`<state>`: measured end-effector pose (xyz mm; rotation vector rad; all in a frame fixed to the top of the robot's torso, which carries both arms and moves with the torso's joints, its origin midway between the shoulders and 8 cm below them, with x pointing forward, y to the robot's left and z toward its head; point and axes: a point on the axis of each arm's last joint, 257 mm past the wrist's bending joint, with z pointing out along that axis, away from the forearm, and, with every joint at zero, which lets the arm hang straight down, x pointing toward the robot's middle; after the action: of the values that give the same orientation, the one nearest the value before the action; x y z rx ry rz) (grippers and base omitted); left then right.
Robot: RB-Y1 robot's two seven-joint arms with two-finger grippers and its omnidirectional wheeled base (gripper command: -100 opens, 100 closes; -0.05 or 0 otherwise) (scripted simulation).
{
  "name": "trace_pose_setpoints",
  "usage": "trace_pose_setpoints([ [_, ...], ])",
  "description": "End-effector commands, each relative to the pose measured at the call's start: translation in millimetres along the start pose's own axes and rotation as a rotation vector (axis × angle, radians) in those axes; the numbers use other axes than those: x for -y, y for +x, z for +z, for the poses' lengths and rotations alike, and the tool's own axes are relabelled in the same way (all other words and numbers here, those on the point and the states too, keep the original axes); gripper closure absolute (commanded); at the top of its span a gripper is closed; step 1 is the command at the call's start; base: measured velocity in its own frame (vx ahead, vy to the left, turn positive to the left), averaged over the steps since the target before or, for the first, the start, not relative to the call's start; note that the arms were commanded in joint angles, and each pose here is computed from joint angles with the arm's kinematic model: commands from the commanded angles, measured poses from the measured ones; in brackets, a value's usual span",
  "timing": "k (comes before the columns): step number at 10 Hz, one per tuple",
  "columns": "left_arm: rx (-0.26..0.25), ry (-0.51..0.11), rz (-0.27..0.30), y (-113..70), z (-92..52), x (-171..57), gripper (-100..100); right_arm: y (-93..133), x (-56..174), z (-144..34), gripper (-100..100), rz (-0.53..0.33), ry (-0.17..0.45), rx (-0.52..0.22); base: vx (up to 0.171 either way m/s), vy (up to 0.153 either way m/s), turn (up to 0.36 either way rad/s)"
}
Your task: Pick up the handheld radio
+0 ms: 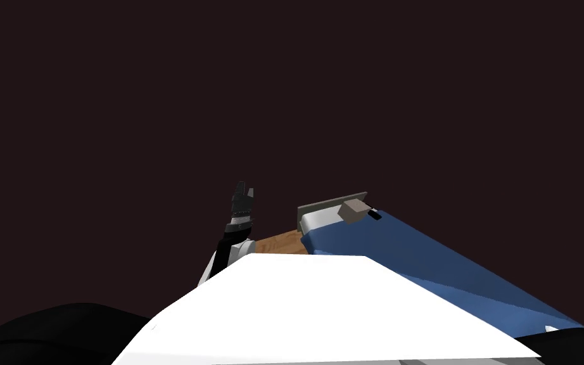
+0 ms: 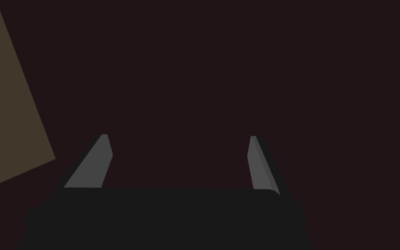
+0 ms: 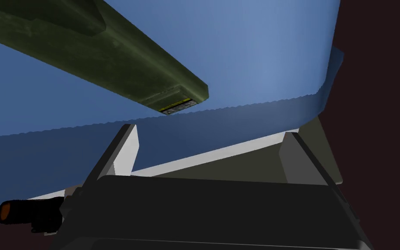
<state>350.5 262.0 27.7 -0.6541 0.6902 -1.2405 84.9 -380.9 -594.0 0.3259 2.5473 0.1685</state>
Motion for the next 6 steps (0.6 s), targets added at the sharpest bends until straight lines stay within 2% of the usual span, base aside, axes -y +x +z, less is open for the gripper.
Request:
trace_pose_setpoints([
  [1, 0.0, 0.0, 0.0, 0.0, 0.0, 0.0, 0, 27.6, 13.3, -6.6, -100, -0.046, 0.024, -0.064, 0.069, -0.028, 0.144],
  [2, 0.0, 0.0, 0.0, 0.0, 0.0, 0.0, 0, 36.3, 19.6, -9.5, -100, -0.042, 0.038, -0.081, 0.054, -0.028, 0.085],
  [3, 0.0, 0.0, 0.0, 0.0, 0.0, 0.0, 0, 52.1, 24.4, -13.8, -100, -0.083, 0.041, -0.12, 0.056, -0.026, 0.15],
  [5, 0.0, 0.0, 0.0, 0.0, 0.0, 0.0, 0, 61.8, 31.6, -17.7, -100, -0.079, 0.055, -0.14, 0.028, -0.024, 0.048],
  [6, 0.0, 0.0, 0.0, 0.0, 0.0, 0.0, 0, 76.8, 35.4, -22.3, -100, -0.117, 0.055, -0.178, 0.032, -0.014, 0.155],
])
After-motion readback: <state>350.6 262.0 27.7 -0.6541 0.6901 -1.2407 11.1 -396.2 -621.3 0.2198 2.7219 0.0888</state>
